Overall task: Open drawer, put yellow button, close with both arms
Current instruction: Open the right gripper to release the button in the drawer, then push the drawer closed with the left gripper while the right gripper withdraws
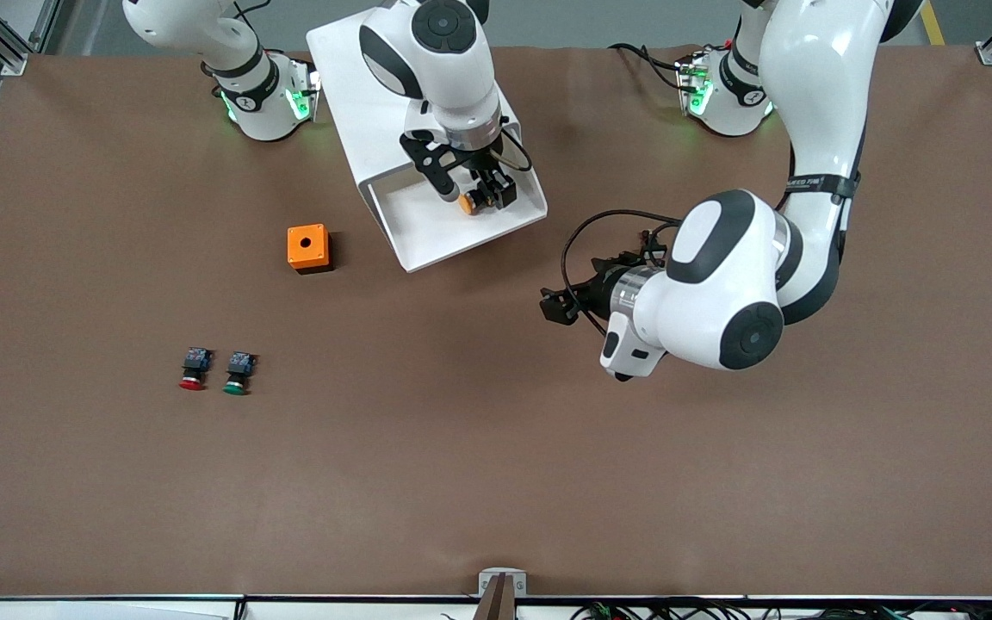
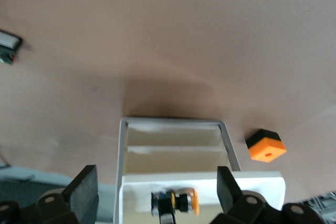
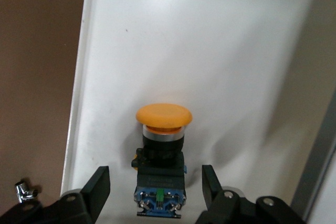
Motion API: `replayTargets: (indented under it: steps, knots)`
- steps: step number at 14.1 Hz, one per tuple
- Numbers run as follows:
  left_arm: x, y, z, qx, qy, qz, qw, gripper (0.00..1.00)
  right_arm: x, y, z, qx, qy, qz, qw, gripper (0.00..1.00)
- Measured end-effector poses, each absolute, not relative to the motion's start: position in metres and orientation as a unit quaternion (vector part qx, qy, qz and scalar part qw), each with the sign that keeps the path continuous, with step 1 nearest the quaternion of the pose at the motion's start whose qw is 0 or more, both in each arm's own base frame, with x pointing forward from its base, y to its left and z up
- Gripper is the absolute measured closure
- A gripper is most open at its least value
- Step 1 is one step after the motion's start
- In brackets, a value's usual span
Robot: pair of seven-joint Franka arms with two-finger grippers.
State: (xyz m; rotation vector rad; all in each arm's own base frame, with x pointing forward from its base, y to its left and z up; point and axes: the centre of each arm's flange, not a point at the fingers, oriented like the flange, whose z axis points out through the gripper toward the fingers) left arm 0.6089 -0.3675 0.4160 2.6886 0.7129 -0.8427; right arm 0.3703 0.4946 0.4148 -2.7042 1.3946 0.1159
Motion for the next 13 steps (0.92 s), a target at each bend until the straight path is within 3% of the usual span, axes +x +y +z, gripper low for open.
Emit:
replayTargets:
  steps: [1, 2, 7, 13]
  knots:
    - [0.606, -0.374, 0.417, 0.925, 0.238, -0.274, 0.108, 0.0, 0.372, 0.495, 0.417, -0.887, 0.458, 0.037, 0.051, 0.03]
    - [0.602, -0.381, 0.415, 0.931, 0.233, -0.263, 0.099, 0.0, 0.372, 0.495, 0.418, -0.887, 0.458, 0.037, 0.05, 0.0]
    - [0.585, -0.417, 0.406, 0.956, 0.208, -0.198, 0.06, 0.0, 0.388, 0.49, 0.436, -0.899, 0.433, 0.024, 0.057, 0.0]
    - [0.568, -0.449, 0.405, 0.968, 0.213, -0.128, 0.023, 0.0, 0.462, 0.421, 0.476, -0.932, 0.36, 0.029, 0.031, 0.0]
